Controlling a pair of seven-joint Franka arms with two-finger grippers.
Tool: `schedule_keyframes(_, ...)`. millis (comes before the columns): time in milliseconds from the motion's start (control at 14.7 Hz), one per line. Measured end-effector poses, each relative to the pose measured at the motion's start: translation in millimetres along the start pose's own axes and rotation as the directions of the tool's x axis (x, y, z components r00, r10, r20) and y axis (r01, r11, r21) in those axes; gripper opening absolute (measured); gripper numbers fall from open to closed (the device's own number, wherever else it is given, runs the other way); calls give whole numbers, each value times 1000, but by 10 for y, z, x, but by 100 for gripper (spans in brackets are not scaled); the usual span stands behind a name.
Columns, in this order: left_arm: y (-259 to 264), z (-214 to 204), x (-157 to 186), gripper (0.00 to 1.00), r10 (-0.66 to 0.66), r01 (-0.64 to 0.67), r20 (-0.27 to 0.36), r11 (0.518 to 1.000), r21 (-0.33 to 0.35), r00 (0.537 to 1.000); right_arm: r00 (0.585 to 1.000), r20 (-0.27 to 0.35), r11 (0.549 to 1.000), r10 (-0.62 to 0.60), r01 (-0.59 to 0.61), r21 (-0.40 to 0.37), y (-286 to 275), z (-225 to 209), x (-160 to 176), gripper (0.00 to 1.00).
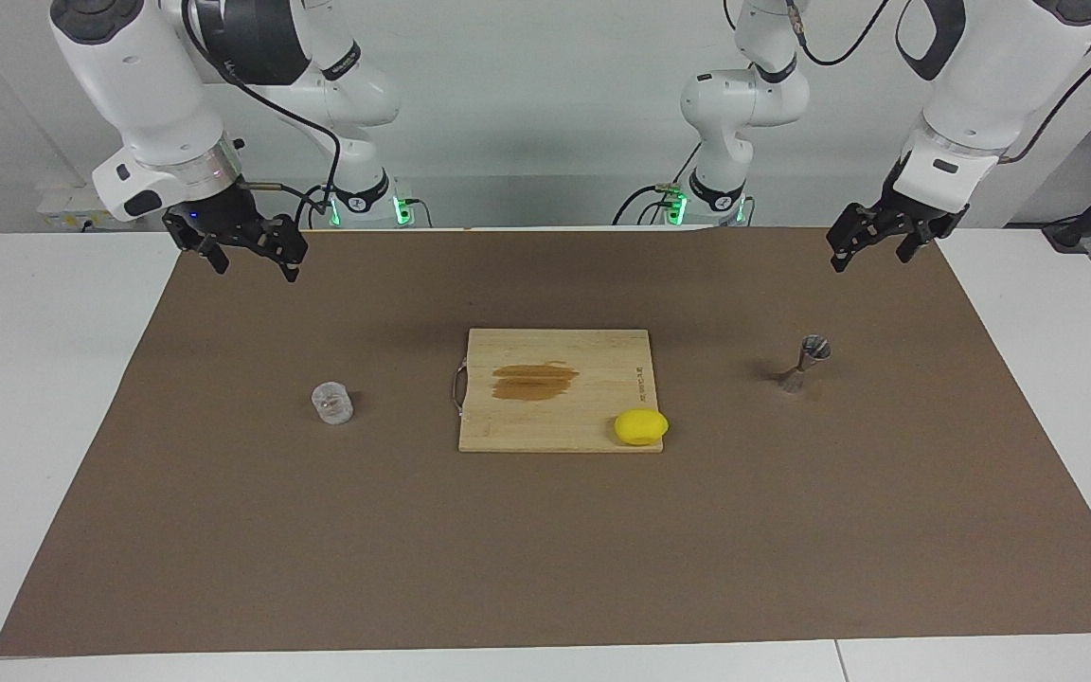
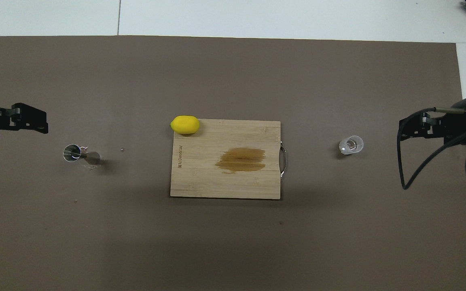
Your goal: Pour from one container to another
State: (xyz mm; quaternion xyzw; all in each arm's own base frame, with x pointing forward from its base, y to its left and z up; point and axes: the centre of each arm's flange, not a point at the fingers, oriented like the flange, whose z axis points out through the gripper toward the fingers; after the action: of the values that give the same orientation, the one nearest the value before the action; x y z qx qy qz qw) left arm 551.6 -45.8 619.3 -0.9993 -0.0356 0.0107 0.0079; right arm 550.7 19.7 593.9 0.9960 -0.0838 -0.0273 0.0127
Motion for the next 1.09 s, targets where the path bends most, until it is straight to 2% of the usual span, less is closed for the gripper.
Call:
schedule_keyframes(678, 17, 8, -1, 100, 5, -5, 0, 1000, 0, 1000, 1000, 0, 1000, 0, 0, 0, 0, 0, 0, 100)
schedule_keyframes(1085, -27, 42, 62, 100, -5, 4, -37, 1000, -6, 999, 1000, 0, 1000, 0, 0, 0, 0, 0, 0, 100)
